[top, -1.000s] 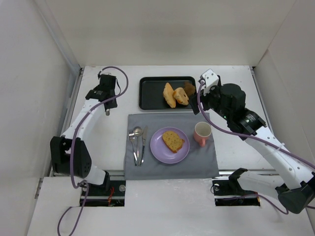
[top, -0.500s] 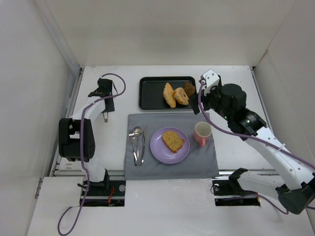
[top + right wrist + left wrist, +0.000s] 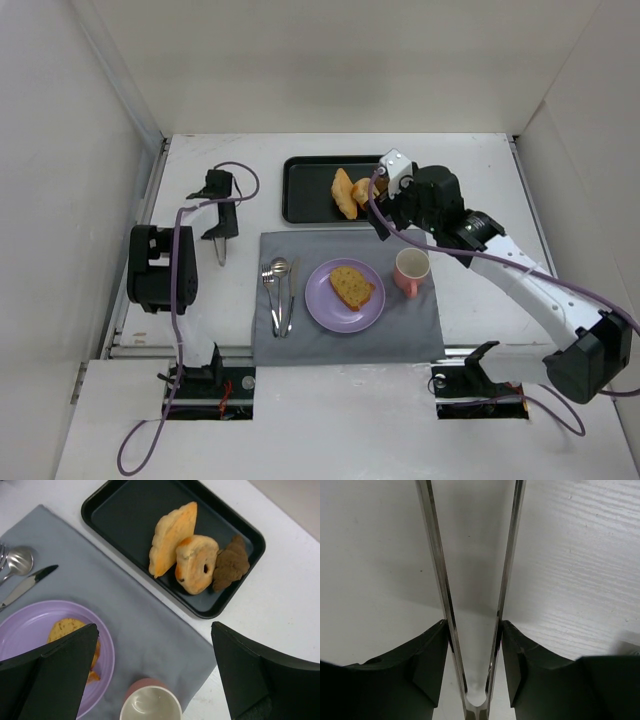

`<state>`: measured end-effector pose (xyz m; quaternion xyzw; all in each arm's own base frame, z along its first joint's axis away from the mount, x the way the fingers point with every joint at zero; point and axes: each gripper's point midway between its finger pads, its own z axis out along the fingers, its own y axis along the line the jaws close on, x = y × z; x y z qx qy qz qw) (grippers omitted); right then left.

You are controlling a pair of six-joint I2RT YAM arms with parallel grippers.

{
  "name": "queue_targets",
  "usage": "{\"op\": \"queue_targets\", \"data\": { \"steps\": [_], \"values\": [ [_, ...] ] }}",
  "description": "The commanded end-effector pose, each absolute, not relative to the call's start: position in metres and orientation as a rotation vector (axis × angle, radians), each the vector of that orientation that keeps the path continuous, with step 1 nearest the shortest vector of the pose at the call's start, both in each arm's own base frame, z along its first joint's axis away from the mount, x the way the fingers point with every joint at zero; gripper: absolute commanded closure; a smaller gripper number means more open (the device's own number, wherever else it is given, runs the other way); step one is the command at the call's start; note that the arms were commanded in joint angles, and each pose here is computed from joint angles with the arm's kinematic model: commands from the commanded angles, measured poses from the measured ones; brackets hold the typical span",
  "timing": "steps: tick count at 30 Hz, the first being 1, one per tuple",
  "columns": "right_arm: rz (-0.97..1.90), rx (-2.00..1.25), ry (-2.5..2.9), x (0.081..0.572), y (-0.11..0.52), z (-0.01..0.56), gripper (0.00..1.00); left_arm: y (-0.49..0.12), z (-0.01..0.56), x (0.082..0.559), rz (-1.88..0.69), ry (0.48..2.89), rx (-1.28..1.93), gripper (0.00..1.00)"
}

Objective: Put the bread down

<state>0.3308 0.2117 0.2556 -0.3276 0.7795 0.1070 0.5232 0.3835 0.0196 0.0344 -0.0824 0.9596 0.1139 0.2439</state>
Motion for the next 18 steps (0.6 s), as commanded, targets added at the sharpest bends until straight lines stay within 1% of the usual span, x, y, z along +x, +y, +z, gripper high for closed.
{"op": "queue_targets", "data": {
  "steps": [1, 2, 4, 7, 10, 11, 12, 15, 16, 18],
  "values": [
    [0.31, -0.778, 1.82, 0.33, 0.223, 0.276, 0.0, 0.021, 0.029, 0.384, 0.295, 2.614, -0.218, 0.58],
    [0.31, -0.778, 1.82, 0.33, 0.223, 0.276, 0.0, 0.021, 0.026, 0.383, 0.298, 2.623, -0.217, 0.58],
    [0.31, -0.778, 1.82, 0.33, 0.223, 0.276, 0.0, 0.019, 0.022, 0.383, 0.288, 2.634, -0.214, 0.53],
    [0.316, -0.77, 1.824, 0.329, 0.223, 0.276, 0.0, 0.023, 0.013, 0.378, 0.299, 2.667, -0.222, 0.53],
    [0.316, -0.77, 1.824, 0.329, 0.223, 0.276, 0.0, 0.023, 0.012, 0.375, 0.299, 2.676, -0.233, 0.41],
    [0.316, -0.77, 1.824, 0.329, 0.223, 0.276, 0.0, 0.023, 0.012, 0.375, 0.299, 2.676, -0.233, 0.33],
    [0.316, -0.77, 1.824, 0.329, 0.223, 0.276, 0.0, 0.024, 0.015, 0.373, 0.312, 2.665, -0.256, 0.2],
    [0.306, -0.763, 1.826, 0.33, 0.221, 0.276, 0.0, 0.024, 0.036, 0.376, 0.295, 2.614, -0.273, 0.03],
    [0.296, -0.757, 1.828, 0.331, 0.22, 0.276, 0.0, 0.021, 0.044, 0.378, 0.266, 2.592, -0.291, 0.0],
    [0.295, -0.757, 1.828, 0.331, 0.22, 0.276, 0.0, 0.018, 0.066, 0.382, 0.228, 2.532, -0.304, 0.0]
  ]
}}
